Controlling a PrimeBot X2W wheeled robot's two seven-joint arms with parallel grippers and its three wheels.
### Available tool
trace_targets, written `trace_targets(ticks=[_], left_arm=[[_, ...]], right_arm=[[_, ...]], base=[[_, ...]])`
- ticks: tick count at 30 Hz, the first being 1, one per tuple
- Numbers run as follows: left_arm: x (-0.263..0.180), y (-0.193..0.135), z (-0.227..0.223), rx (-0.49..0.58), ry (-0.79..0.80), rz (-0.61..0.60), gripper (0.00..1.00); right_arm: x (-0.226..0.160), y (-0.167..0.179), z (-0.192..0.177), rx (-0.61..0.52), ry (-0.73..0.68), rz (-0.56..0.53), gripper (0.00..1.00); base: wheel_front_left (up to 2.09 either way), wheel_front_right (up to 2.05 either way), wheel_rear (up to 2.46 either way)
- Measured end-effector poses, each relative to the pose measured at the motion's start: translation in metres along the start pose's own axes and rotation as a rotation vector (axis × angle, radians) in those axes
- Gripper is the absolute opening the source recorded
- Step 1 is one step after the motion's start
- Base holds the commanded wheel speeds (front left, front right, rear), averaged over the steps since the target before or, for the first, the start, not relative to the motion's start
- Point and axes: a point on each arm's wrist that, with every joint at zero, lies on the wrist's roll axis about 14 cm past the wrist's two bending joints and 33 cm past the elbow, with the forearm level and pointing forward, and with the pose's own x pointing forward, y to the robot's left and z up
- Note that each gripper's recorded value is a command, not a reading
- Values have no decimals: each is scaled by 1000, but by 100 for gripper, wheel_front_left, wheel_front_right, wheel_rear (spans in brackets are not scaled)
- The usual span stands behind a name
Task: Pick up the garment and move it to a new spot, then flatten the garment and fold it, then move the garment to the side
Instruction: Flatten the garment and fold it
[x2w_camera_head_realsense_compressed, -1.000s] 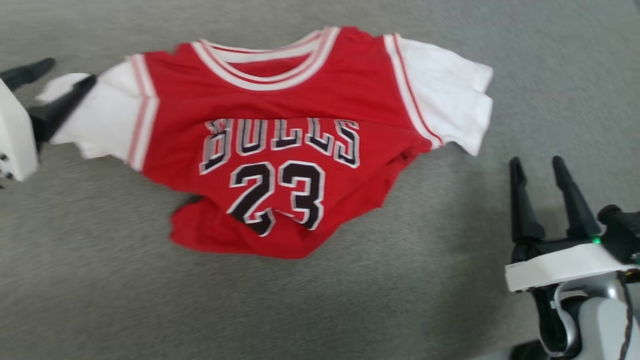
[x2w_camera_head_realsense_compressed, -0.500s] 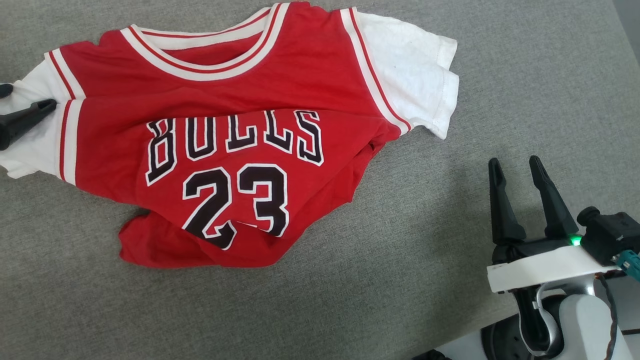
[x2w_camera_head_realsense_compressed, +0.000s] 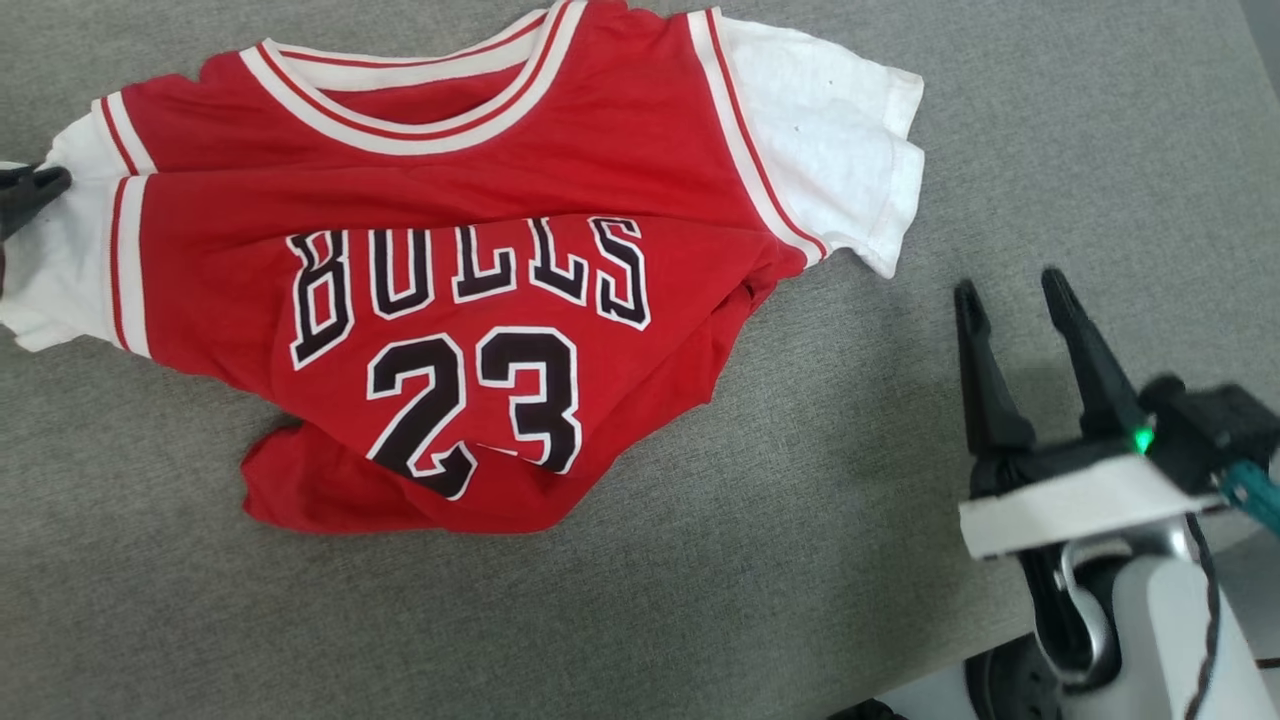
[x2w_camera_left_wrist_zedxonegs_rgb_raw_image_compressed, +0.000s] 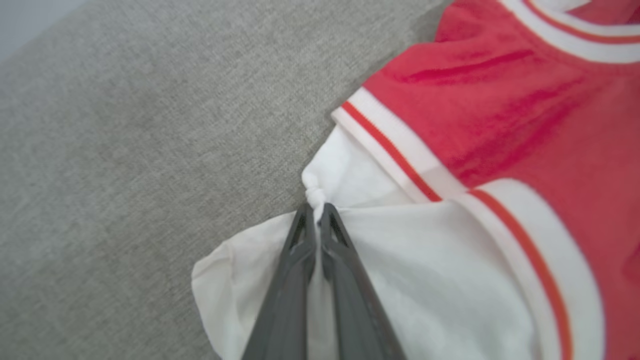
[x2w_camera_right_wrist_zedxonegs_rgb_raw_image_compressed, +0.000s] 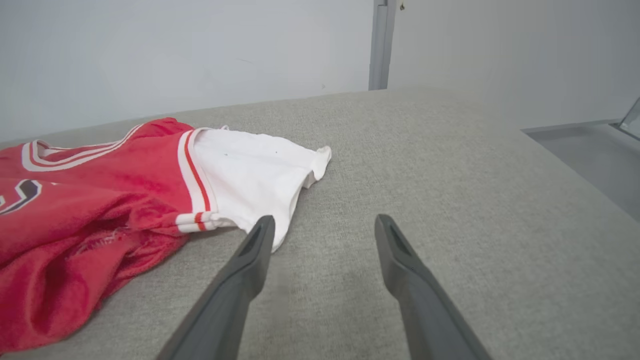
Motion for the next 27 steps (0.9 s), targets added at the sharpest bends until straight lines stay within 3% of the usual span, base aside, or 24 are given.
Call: trace_targets(ticks=[7, 9, 14, 21, 27], left_arm=[[-4, -7, 2, -1, -25, -9, 0], [-6, -11, 1, -4, -30, -18, 0], [-7, -15, -2, -9, -50, -32, 0], [-6, -14, -5, -24, -75, -41, 0], [-4, -11, -10, -40, -85, -42, 0]], right_arm=[[42, 41, 27, -169, 50, 126, 100], [57, 55, 28, -228, 113, 172, 100], [98, 51, 28, -340, 300, 204, 100], [135, 47, 0, -314, 556, 213, 100], [142, 52, -33, -296, 726, 229, 100]], base=[[0, 0, 0], [0, 0, 0], [0, 0, 0], [0, 0, 0], [0, 0, 0]])
